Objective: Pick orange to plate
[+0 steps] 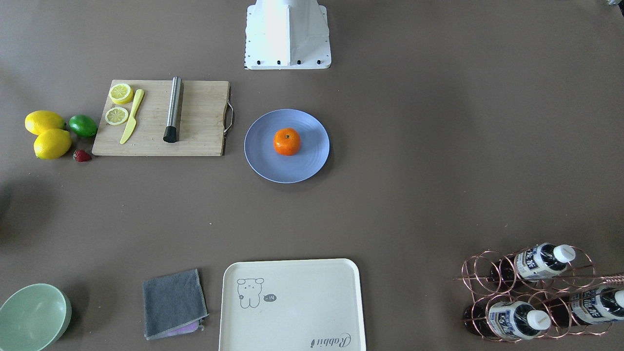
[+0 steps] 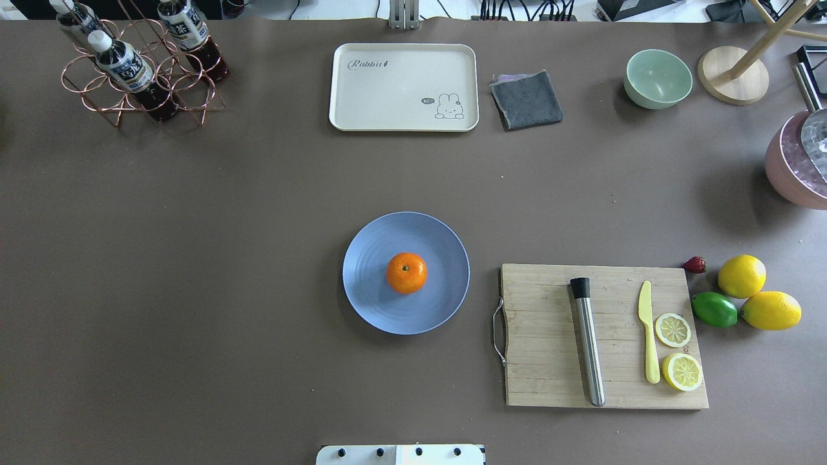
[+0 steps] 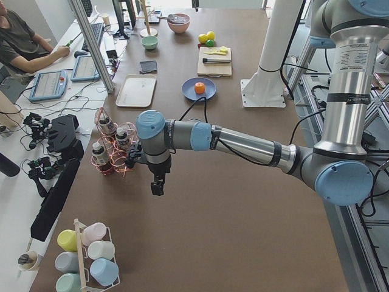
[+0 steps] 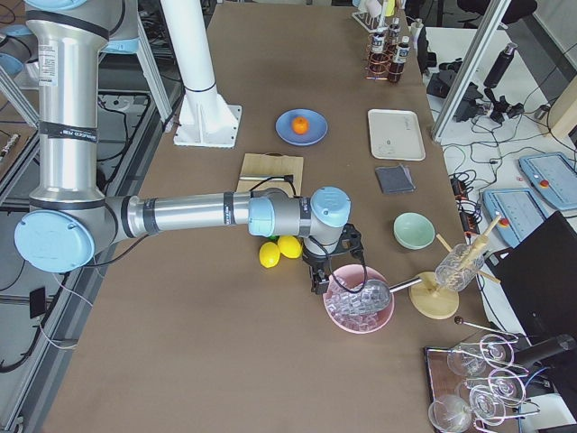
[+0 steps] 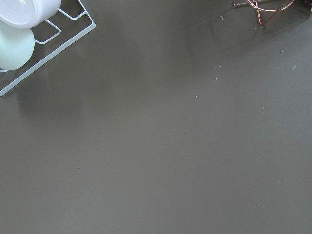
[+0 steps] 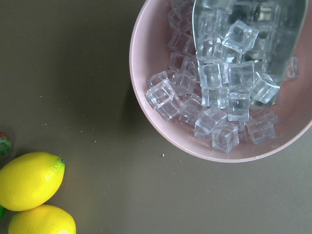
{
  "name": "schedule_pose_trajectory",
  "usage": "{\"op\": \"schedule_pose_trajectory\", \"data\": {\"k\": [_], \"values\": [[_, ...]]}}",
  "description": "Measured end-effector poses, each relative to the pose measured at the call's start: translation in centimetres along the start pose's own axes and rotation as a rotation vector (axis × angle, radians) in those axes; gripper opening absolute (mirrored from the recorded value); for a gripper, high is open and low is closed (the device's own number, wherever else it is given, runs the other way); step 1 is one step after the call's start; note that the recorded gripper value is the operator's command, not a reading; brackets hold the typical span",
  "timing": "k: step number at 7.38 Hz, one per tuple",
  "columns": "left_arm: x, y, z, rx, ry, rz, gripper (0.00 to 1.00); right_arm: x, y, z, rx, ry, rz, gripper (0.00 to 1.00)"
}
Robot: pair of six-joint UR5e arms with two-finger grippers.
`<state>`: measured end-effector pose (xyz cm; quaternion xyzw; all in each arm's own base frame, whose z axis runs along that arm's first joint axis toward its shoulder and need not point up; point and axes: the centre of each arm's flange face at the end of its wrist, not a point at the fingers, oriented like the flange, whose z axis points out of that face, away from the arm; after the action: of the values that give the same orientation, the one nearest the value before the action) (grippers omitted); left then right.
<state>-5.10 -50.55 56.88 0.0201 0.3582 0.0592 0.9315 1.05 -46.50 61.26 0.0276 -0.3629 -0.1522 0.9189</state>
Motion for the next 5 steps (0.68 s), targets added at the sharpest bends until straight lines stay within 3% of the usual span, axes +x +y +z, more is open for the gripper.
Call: {"op": "schedule_pose_trajectory", "data": {"k": [5], "values": [[-0.1, 0.4, 0.6, -0.008, 0.048, -0.015, 0.98, 1.5, 1.4, -0.3, 0.006, -0.004, 0.034, 1.0]]}}
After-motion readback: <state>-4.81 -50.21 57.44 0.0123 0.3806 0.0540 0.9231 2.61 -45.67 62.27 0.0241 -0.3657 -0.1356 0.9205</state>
